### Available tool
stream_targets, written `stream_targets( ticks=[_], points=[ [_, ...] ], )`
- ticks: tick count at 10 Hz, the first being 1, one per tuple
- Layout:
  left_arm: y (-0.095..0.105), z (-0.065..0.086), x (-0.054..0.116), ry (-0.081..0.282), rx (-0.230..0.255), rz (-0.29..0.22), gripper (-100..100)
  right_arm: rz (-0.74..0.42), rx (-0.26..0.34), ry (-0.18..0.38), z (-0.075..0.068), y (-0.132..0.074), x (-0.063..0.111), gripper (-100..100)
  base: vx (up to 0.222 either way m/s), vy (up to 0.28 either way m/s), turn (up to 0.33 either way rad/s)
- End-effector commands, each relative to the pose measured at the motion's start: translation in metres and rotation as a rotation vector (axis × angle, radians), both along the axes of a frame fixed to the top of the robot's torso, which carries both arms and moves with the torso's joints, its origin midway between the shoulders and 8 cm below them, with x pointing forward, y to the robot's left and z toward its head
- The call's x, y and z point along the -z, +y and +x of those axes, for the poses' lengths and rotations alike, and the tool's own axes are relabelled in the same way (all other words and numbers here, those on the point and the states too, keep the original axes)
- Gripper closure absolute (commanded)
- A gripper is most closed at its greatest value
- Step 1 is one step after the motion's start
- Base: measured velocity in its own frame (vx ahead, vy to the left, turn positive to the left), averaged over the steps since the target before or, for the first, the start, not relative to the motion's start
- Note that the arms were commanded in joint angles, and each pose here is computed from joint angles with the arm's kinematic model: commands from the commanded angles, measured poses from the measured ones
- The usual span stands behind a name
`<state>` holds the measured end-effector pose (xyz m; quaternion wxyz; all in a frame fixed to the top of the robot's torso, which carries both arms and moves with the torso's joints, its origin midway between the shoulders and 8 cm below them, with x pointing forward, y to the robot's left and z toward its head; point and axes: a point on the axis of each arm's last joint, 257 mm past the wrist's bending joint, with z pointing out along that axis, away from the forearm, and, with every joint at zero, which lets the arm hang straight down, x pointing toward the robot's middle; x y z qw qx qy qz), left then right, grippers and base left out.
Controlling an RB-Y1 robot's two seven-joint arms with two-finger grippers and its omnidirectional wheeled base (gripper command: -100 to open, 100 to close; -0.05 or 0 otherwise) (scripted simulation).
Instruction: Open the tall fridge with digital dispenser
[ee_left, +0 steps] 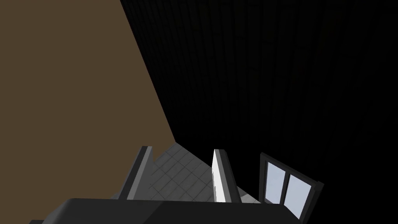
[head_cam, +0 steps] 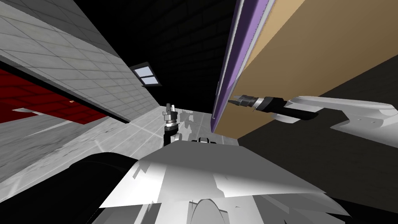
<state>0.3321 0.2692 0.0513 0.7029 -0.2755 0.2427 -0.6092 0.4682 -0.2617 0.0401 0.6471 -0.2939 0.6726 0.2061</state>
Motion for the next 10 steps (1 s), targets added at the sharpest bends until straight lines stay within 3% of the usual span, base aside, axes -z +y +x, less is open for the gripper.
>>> stream_targets(
  ticks=[1, 2, 3, 5, 6, 9, 10],
  points=[
    [0.000, 0.000, 0.000, 0.000, 0.000, 0.000, 0, -0.087, 0.013, -0.041, 0.008, -0.007, -0.020, -100, 0.056, 0.044, -0.045],
    [0.000, 0.000, 0.000, 0.000, 0.000, 0.000, 0, -0.113, 0.012, -0.041, 0.008, -0.008, -0.021, -100, 0.032, 0.018, 0.017],
    [0.000, 0.000, 0.000, 0.000, 0.000, 0.000, 0, -0.154, 0.027, -0.085, 0.015, -0.014, -0.040, -100, 0.049, 0.029, -0.059],
    [0.000, 0.000, 0.000, 0.000, 0.000, 0.000, 0, -0.214, 0.026, -0.086, 0.015, -0.015, -0.044, -100, 0.052, 0.018, -0.022],
    [0.000, 0.000, 0.000, 0.000, 0.000, 0.000, 0, -0.257, 0.043, -0.133, 0.021, -0.021, -0.066, -100, 0.061, 0.033, -0.068],
    [0.000, 0.000, 0.000, 0.000, 0.000, 0.000, 0, -0.312, 0.042, -0.135, 0.020, -0.021, -0.070, -100, 0.037, 0.017, -0.007],
    [0.000, 0.000, 0.000, 0.000, 0.000, 0.000, 0, -0.368, 0.060, -0.185, 0.025, -0.025, -0.095, -100, 0.042, 0.009, -0.068]
  ],
)
